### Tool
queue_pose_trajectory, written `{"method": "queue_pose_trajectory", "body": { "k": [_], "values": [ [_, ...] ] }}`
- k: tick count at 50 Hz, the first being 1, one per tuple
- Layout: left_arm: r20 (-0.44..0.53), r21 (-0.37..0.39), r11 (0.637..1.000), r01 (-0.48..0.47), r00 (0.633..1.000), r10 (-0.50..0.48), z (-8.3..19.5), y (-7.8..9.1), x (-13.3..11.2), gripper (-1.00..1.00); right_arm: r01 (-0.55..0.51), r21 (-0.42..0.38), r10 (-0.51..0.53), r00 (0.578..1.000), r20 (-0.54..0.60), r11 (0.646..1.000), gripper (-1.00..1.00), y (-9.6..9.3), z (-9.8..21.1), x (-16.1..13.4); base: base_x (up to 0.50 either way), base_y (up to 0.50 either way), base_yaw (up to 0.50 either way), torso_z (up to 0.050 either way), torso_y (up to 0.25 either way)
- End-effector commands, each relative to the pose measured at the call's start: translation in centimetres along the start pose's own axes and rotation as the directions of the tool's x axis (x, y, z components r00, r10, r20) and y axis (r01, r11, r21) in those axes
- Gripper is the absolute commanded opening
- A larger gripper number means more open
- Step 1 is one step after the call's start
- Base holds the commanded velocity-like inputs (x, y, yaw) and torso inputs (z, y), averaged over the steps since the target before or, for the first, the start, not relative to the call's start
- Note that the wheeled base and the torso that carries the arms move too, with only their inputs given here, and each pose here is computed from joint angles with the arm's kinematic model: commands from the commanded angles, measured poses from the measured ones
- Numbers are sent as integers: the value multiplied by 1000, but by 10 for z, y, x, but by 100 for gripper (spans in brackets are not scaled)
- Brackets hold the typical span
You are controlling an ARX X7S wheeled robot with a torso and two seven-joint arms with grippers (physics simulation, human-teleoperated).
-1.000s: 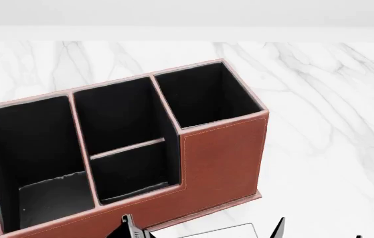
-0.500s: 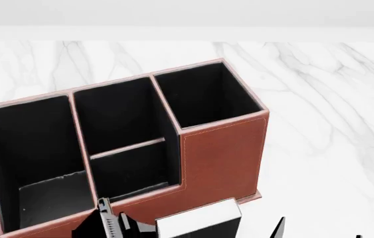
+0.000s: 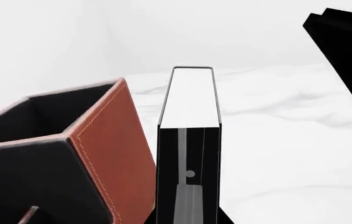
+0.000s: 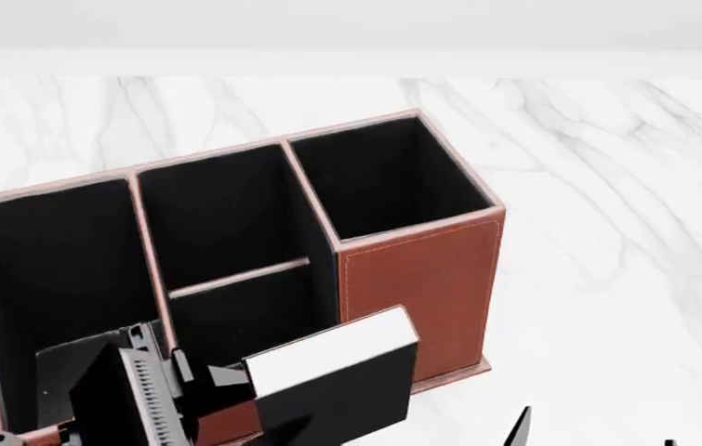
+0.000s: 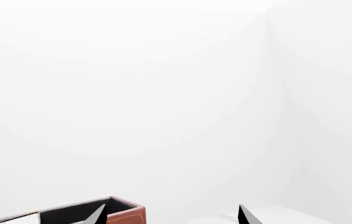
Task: Pick up the book and place it in the back compartment of the caddy.
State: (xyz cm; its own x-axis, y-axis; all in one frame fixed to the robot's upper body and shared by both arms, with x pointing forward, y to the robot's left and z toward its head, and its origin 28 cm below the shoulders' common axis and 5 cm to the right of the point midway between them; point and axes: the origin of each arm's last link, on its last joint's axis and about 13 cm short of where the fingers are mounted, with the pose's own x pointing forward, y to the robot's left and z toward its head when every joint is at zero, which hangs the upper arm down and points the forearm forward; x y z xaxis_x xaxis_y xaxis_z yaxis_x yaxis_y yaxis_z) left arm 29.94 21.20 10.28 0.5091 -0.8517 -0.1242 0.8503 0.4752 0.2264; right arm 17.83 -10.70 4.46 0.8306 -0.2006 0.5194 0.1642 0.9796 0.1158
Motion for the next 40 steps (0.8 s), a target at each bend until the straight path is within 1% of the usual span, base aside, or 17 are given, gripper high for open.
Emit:
{"method": "queue_pose_trajectory", "body": {
  "k": [1,7,16,17,20,23,24,26,31,32,33,34,35,40],
  "values": [
    [58,-50,999,-16,998,19,27,11,-10,-100,3,-4,-3,1000,2,1000,100,1,0,0,0,0,0,0,0],
    [58,-61,998,-22,998,26,31,14,-14,-100,5,-6,-5,1000,-2,1000,100,1,-1,0,0,0,0,0,2],
    [35,-94,996,1,999,2,38,19,-19,-100,6,-5,-6,1000,-7,1000,100,1,-1,0,0,0,0,0,1],
    [29,-108,994,15,1000,-12,39,19,-19,-100,6,-4,-6,1000,-8,1000,100,1,-1,0,0,0,0,0,0],
    [29,-105,994,9,1000,-6,41,22,-20,-100,0,-4,0,1000,-15,1000,100,1,-1,0,0,0,0,0,0],
    [19,-133,991,19,1000,-17,45,25,-21,-100,-1,1,1,1000,-17,1000,100,1,-1,0,0,0,0,0,3],
    [19,-127,992,14,1000,-12,46,26,-21,-100,-2,3,2,1000,-17,1000,100,1,-1,0,0,0,0,0,0],
    [11,-148,988,34,999,-33,48,27,-22,-100,-3,3,3,1000,-16,1000,100,1,-1,0,0,0,0,0,0],
    [3,-180,982,55,998,-55,51,29,-23,-100,8,-30,-8,1000,-23,1000,100,2,-2,0,0,0,0,0,2],
    [1,-183,981,58,998,-59,51,29,-23,-100,18,-50,-19,999,-28,999,100,2,-2,1,0,0,0,0,0],
    [-7,-186,981,62,998,-64,51,29,-23,-100,19,-43,-20,1000,-22,999,100,2,-1,1,0,0,0,0,0],
    [-9,-188,980,63,998,-66,52,28,-24,-100,37,-77,-39,999,-34,996,100,2,-1,1,0,0,0,0,0],
    [-9,-187,980,63,998,-66,51,29,-24,-100,28,-65,-30,999,-28,998,100,3,-1,1,0,0,0,0,0],
    [-9,-187,980,63,998,-66,51,29,-24,-100,28,-65,-30,999,-28,998,100,3,-1,1,0,0,0,0,2]
  ]
}}
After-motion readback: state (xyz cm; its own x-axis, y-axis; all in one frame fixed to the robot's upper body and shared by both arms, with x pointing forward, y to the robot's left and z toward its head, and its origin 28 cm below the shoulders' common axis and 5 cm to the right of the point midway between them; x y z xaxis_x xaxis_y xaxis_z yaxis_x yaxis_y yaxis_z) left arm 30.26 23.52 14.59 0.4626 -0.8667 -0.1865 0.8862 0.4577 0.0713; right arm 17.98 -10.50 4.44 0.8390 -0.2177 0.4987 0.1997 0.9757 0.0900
